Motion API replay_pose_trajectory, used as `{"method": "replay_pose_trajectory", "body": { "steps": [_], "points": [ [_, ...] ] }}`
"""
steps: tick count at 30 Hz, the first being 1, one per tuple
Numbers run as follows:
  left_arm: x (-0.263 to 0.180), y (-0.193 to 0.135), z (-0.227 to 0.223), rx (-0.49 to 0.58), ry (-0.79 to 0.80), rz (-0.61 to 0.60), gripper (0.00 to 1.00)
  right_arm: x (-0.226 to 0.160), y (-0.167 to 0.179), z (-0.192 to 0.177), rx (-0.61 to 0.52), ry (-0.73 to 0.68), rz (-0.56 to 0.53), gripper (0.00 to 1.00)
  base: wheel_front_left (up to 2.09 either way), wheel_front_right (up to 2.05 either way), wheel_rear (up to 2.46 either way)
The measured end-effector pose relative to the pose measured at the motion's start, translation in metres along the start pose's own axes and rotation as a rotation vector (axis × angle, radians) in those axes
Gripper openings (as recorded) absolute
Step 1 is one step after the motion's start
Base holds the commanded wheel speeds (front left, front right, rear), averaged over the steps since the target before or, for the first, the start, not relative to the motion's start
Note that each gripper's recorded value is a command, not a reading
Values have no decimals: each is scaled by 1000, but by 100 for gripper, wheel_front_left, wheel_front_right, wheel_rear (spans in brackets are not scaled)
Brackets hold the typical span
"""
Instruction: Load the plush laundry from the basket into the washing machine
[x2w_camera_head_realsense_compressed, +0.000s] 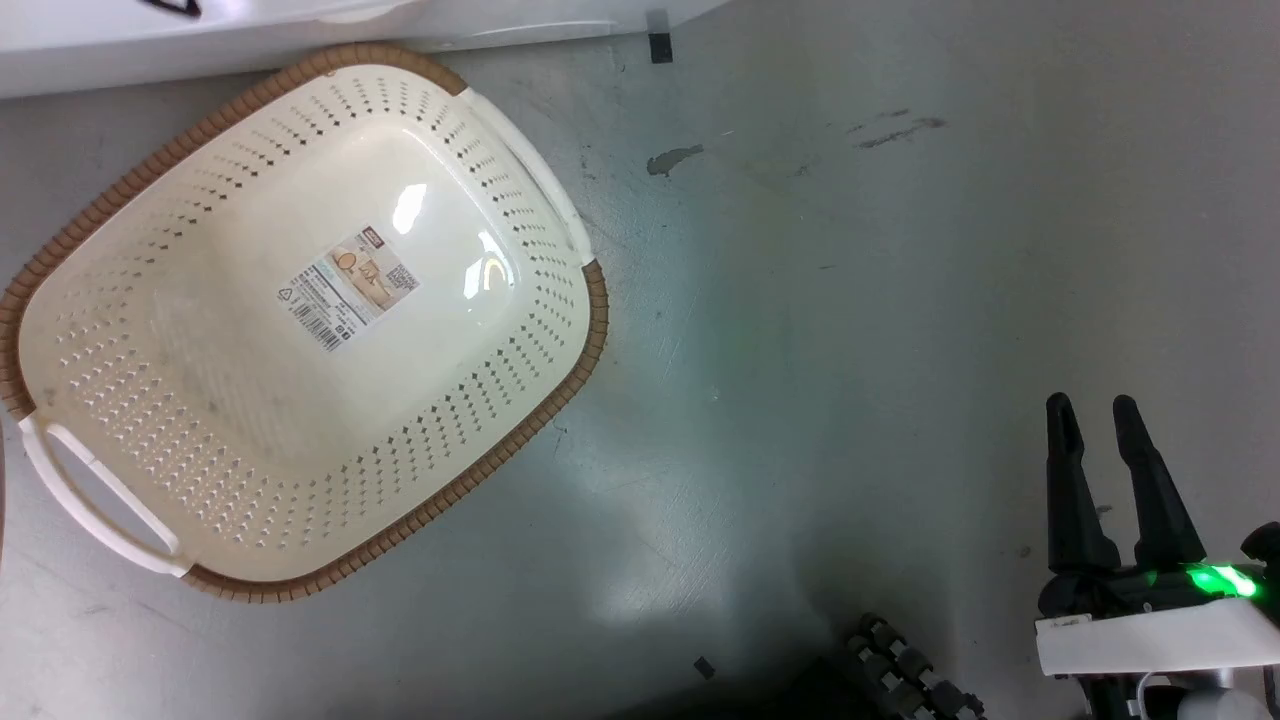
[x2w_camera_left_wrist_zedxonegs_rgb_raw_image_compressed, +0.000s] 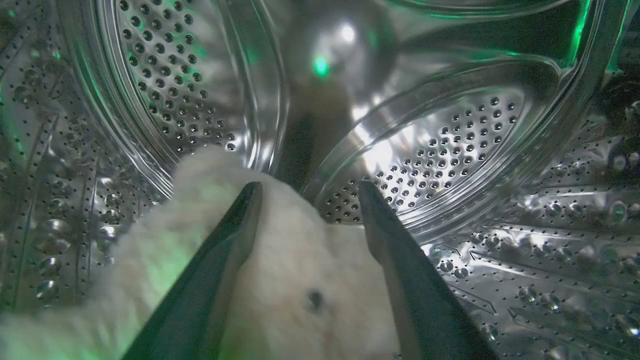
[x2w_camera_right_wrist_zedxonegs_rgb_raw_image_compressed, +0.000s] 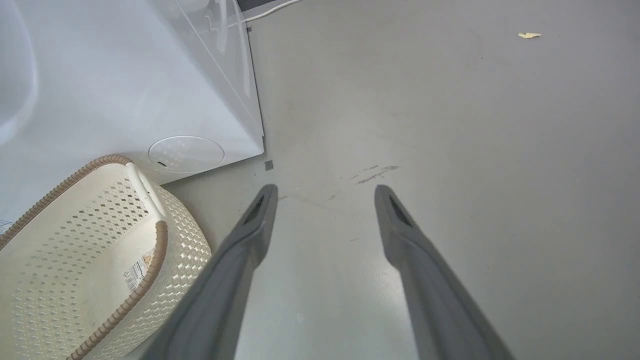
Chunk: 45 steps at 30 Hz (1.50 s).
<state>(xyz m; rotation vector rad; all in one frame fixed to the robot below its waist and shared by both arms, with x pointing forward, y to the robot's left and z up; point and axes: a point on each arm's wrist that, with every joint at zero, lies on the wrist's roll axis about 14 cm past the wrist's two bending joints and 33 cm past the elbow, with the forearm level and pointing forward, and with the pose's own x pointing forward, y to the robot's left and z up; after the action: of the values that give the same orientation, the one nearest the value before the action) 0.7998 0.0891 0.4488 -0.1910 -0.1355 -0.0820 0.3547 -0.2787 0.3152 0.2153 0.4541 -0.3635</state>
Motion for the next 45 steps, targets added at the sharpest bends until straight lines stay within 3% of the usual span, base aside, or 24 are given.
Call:
{"method": "replay_pose_trajectory", "body": {
  "steps": [18, 26, 45],
  "points": [
    [-10, -6, 6, -19, 43, -38, 100, 7, 15, 6, -2, -26, 50, 100, 0, 0, 0],
    [-41, -20, 7, -42, 90, -80, 100, 12, 33, 22, -5, -82, 112, 100, 0, 0, 0],
    [-115, -9, 42, 10, 141, -54, 100, 1, 67, 67, 17, -198, 224, 100, 0, 0, 0]
  ]
}}
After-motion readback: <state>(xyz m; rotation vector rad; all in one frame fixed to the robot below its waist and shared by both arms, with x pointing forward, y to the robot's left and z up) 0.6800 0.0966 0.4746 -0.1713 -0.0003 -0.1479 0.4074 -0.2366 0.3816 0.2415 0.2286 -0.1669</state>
